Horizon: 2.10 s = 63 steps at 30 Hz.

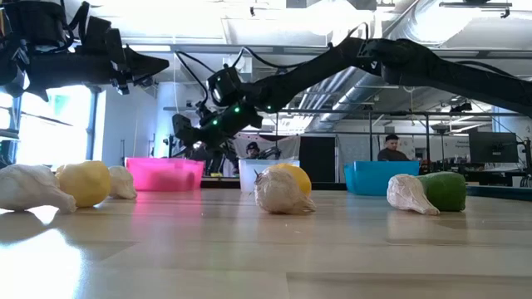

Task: Sort produce into baskets
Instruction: Put the white garlic into the blue bin

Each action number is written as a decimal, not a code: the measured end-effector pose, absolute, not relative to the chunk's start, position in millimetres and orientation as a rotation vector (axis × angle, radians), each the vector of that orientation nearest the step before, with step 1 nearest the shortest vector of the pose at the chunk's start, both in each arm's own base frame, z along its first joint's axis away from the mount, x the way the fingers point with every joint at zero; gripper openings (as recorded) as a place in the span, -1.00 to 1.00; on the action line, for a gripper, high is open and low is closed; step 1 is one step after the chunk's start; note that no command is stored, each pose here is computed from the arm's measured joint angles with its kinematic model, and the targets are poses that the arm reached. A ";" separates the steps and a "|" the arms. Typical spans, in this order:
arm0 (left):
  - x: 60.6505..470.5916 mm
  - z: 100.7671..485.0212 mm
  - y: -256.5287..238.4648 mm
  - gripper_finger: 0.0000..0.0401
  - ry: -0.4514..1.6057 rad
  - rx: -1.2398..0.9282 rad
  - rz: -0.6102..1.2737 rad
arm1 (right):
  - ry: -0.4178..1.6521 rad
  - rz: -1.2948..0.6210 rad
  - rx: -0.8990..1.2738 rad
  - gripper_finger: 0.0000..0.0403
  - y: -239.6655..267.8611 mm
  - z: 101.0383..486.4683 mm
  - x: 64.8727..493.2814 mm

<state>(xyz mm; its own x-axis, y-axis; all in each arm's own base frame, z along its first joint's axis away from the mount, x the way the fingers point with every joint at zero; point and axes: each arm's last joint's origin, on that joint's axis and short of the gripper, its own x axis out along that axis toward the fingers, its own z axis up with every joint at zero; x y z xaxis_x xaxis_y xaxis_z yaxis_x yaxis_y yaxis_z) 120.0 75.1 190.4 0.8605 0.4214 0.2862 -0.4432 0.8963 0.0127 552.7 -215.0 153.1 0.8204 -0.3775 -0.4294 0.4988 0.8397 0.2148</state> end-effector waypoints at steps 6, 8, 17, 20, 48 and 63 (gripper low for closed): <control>120.0 190.5 75.1 -1.00 -0.283 0.080 0.454 | 0.354 -0.502 0.186 -0.65 -203.7 183.1 553.5; 120.0 190.5 75.1 -1.00 -0.281 0.089 0.456 | 0.356 -0.485 0.146 -0.90 -197.9 192.0 553.9; 120.0 190.4 75.1 -1.00 -0.277 0.105 0.459 | 0.409 -0.486 0.087 -0.98 -164.1 177.1 560.6; 120.0 190.4 75.1 -1.00 -0.276 0.106 0.459 | 0.403 -0.480 0.087 -1.00 -155.4 170.2 558.5; 149.3 191.1 64.3 -1.00 0.131 0.078 0.129 | 0.364 -0.597 0.134 -1.00 -30.1 164.3 311.8; 204.5 220.7 24.1 -0.99 0.313 0.054 -0.136 | 0.269 -0.621 0.101 -1.00 -9.2 165.9 231.4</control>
